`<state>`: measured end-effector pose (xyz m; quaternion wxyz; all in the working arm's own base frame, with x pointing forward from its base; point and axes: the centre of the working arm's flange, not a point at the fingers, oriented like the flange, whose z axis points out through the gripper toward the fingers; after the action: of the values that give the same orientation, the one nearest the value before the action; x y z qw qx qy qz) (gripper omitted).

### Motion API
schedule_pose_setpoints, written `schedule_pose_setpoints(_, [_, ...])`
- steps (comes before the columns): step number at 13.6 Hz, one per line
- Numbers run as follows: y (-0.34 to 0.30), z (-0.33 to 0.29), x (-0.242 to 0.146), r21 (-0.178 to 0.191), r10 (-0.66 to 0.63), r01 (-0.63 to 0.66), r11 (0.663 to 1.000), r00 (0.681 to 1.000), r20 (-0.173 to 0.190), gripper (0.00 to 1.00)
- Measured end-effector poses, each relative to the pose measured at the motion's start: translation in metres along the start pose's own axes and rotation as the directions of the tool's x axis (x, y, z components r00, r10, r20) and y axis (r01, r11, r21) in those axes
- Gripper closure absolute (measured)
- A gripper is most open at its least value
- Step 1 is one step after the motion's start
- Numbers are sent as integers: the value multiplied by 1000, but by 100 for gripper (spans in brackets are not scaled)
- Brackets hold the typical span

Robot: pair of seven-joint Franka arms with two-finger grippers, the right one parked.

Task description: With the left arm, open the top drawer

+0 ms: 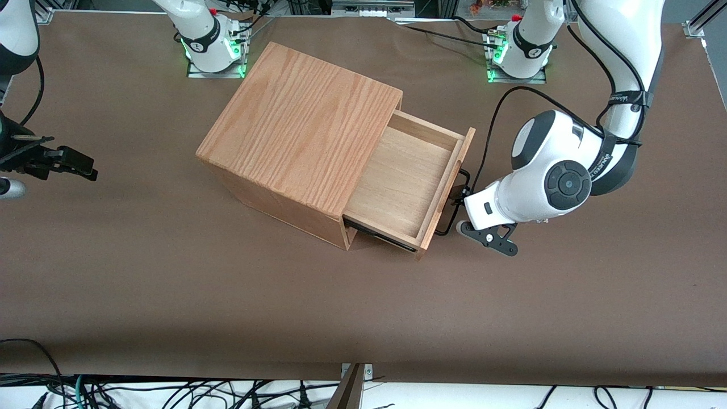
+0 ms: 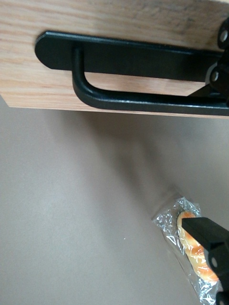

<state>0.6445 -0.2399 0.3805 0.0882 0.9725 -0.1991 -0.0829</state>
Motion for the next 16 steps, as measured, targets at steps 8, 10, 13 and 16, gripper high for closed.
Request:
schedule_pose_setpoints(8, [0,-1,0,1,0,0,1000,1000,2,0])
schedule_pose_setpoints(10, [1,-1,-1,-2,-1,1,1000,1000,5,0])
schedule_pose_setpoints(13, [0,-2,-2,-7,-5,5,1000,1000,11,0])
schedule_pose_setpoints(16, [8,-15,-10,-59,-8,10,998,999,37,0])
